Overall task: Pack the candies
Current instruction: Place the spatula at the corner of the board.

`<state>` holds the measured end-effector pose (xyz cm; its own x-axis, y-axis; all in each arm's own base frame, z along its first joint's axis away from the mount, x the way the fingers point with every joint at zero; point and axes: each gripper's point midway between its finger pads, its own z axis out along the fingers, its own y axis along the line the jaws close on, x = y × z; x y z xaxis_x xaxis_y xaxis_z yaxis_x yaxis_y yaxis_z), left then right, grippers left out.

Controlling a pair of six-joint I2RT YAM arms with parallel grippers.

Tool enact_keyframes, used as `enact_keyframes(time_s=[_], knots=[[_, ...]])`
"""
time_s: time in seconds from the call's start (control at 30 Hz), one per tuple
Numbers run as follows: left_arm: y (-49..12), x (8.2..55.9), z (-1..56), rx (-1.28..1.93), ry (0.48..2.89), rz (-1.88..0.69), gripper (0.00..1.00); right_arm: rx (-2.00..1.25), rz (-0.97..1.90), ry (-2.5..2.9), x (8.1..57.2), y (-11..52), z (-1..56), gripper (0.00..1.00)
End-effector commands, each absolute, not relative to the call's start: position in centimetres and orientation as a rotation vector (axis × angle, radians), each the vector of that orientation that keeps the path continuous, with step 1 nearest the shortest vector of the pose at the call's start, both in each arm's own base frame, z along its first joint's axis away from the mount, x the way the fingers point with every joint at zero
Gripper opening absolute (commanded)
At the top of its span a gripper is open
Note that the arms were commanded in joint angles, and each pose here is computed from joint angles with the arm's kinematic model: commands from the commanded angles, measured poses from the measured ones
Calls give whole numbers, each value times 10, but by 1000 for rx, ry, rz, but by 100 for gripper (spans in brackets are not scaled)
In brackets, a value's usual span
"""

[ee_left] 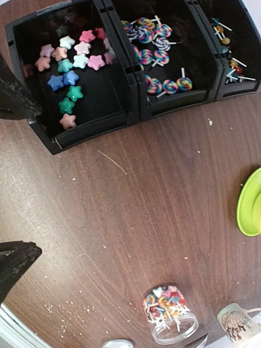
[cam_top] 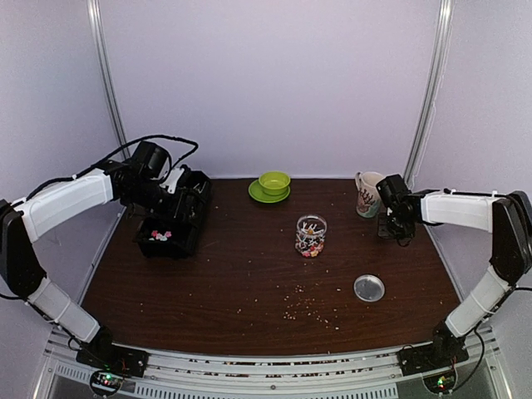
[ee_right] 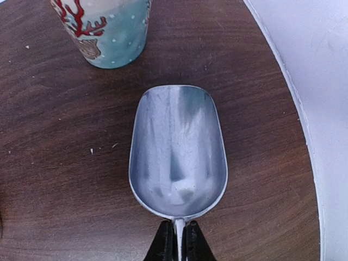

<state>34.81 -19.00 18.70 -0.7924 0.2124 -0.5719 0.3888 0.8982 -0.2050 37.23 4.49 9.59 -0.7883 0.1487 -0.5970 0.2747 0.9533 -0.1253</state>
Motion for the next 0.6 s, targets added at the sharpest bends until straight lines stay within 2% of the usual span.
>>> enact_keyframes(time_s=[0.0,0.33,0.57], knots=[[-196,358,211,458,2353,-438,79,409,-252,2473,389,41,88,2],[-202,354,219,469,2322,-498,79,486,-280,2492,411,36,67,5],[-202,354,219,469,2321,-496,79,492,-297,2496,420,33,65,10]])
